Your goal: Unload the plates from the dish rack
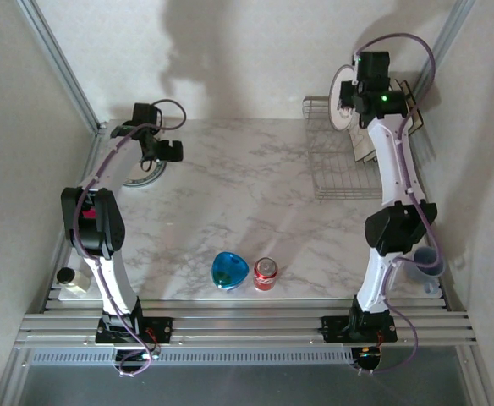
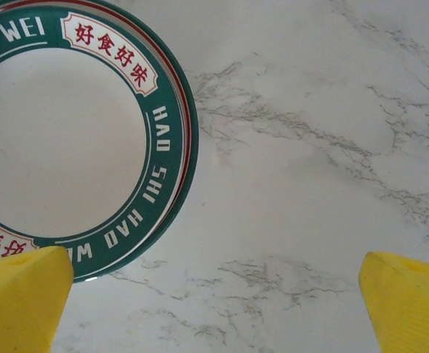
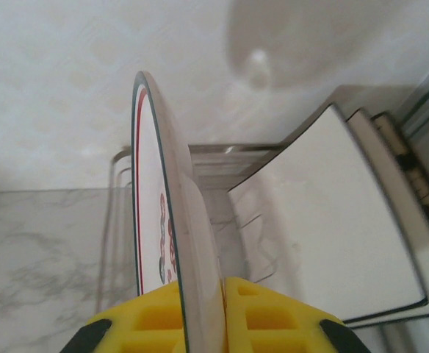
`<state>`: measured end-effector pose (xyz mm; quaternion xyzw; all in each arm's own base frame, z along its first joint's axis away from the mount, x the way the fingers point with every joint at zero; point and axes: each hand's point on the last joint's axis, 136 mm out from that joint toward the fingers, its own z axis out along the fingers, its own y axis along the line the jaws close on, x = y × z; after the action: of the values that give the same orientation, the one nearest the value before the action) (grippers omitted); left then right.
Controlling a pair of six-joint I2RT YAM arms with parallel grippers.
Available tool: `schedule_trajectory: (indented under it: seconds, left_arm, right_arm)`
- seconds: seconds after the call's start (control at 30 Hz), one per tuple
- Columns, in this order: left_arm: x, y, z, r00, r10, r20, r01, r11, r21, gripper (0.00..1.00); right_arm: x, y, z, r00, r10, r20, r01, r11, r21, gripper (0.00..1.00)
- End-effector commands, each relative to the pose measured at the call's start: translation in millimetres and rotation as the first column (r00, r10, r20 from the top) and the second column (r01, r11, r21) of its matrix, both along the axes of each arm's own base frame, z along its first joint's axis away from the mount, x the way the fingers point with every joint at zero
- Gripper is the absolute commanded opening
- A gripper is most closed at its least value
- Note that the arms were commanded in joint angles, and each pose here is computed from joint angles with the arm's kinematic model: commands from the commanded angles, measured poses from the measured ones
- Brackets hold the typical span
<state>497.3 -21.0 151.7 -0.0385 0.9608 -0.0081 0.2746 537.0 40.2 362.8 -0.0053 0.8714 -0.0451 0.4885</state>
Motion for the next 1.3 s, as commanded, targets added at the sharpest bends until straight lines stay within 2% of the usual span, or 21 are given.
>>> schedule_trajectory:
  seconds: [0.0,0.1,0.27,0.47,0.53,0.6,0.77,0.87,0.97,1.1,1.2,1.27]
  left_arm:
    - [-13.2,-3.1,12.4,1.000,-0.009,-0.004,0.009,1.000,0.018,1.00]
    - [-14.7,-9.3,16.4,1.000,-0.019,0.007,0.019,1.000,-0.002,0.99]
    - [-15.7,-30.7,25.3,0.997,-0.065,0.035,0.067,0.995,-0.075,1.00]
    - [-17.5,-36.3,26.2,0.996,-0.079,0.029,0.081,0.994,-0.075,1.00]
    - [-17.6,-37.1,27.5,0.996,-0.081,0.035,0.084,0.993,-0.078,1.00]
    - [-17.6,-39.8,29.2,0.995,-0.089,0.042,0.093,0.992,-0.082,0.99]
    - [-17.7,-43.0,34.1,0.993,-0.099,0.057,0.104,0.990,-0.090,0.99]
    - [-16.0,-63.9,48.4,0.981,-0.149,0.122,0.170,0.967,-0.192,1.00]
    - [-19.1,-104.1,72.3,0.944,-0.231,0.238,0.309,0.870,-0.384,1.00]
    - [-29.7,-148.9,95.2,0.882,-0.298,0.364,0.467,0.650,-0.600,1.00]
    - [-38.2,-170.4,106.2,0.847,-0.313,0.429,0.531,0.483,-0.696,1.00]
    - [-41.8,-177.9,109.8,0.835,-0.313,0.453,0.550,0.419,-0.723,1.00]
  right_arm:
    - [-24.4,37.4,13.2,0.992,0.123,0.031,-0.127,0.971,0.204,0.00]
    - [-48.7,65.8,6.6,0.974,0.222,0.050,-0.224,0.898,0.380,0.00]
    - [-83.4,106.6,-9.4,0.927,0.357,0.110,-0.343,0.697,0.629,0.00]
    - [-105.1,137.6,-43.2,0.873,0.455,0.175,-0.391,0.439,0.809,0.00]
    - [-107.0,143.1,-56.9,0.863,0.469,0.187,-0.384,0.371,0.845,0.00]
    - [-106.7,145.4,-70.0,0.862,0.471,0.186,-0.374,0.345,0.861,0.00]
    - [-108.8,149.4,-92.3,0.868,0.470,0.162,-0.348,0.342,0.873,0.00]
    - [-111.4,155.1,-98.7,0.864,0.478,0.156,-0.348,0.345,0.872,0.00]
    - [-112.3,164.1,-104.7,0.858,0.491,0.151,-0.349,0.341,0.873,0.00]
    - [-110.7,178.9,-107.9,0.843,0.514,0.156,-0.356,0.318,0.879,0.00]
    - [-108.5,191.7,-107.1,0.830,0.534,0.161,-0.365,0.302,0.880,0.00]
    - [-106.4,199.1,-105.9,0.823,0.543,0.165,-0.372,0.297,0.880,0.00]
